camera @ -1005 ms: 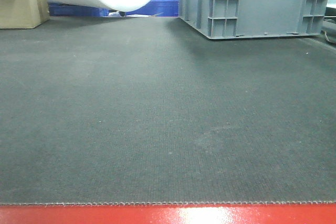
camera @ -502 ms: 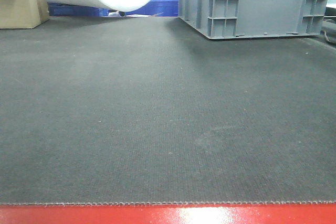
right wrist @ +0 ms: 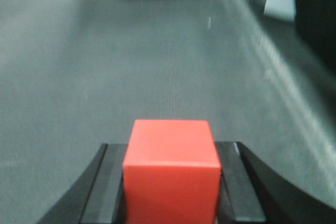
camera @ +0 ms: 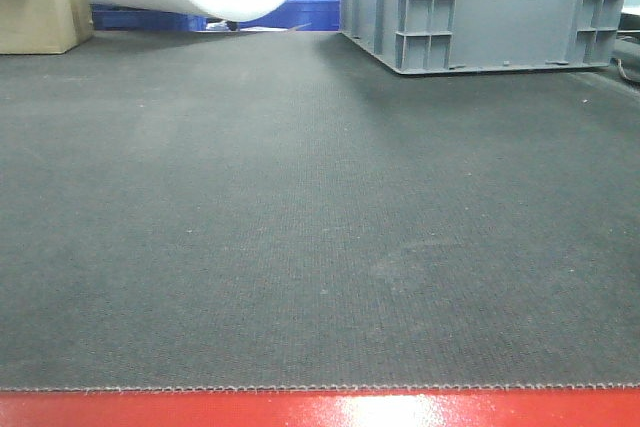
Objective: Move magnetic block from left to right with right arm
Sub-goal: 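Turn the base and drive up to the table near the grey crate, then lower the held red cube onto the dark mat with the right gripper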
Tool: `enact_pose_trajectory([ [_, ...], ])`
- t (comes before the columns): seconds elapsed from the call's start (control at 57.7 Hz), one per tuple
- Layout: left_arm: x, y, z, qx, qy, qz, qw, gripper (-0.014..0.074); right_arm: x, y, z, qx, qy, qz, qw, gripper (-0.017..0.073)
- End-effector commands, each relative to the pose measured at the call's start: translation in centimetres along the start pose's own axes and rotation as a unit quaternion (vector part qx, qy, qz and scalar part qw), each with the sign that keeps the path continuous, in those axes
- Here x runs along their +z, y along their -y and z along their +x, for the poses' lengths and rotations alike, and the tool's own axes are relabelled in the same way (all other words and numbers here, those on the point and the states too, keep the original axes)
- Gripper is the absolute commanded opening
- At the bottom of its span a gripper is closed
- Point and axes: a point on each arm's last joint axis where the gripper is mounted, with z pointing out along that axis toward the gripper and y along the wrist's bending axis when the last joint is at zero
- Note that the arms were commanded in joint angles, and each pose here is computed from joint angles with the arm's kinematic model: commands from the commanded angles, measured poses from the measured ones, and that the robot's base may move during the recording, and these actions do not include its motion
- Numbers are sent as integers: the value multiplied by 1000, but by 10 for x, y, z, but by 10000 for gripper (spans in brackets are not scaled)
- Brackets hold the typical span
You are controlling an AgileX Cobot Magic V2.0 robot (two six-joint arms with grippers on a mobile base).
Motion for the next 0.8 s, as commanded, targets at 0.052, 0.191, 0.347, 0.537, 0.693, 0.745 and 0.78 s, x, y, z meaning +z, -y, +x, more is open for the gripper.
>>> enact_pose_trajectory([
  [0.052,-1,0,-5,-5,42,0,999,-126,17,-4,-32,-5,9,-12,1000,318],
  [0.191,-1,0,-5,-5,42,0,999,-126,37,-18,-46,-20,-41,-49,998,318],
  [0.347,-1,0,-5,-5,42,0,999,-126,62,-44,-54,3,-140,-94,986,321],
  [0.537,-1,0,-5,-5,42,0,999,-126,94,-92,-55,38,-294,-112,949,322],
  [0.693,-1,0,-5,-5,42,0,999,-126,116,-128,-55,36,-375,-92,922,322],
  [0.745,-1,0,-5,-5,42,0,999,-126,124,-143,-53,26,-394,-87,914,322],
  [0.78,-1,0,-5,-5,42,0,999,-126,129,-152,-51,28,-405,-85,910,322],
])
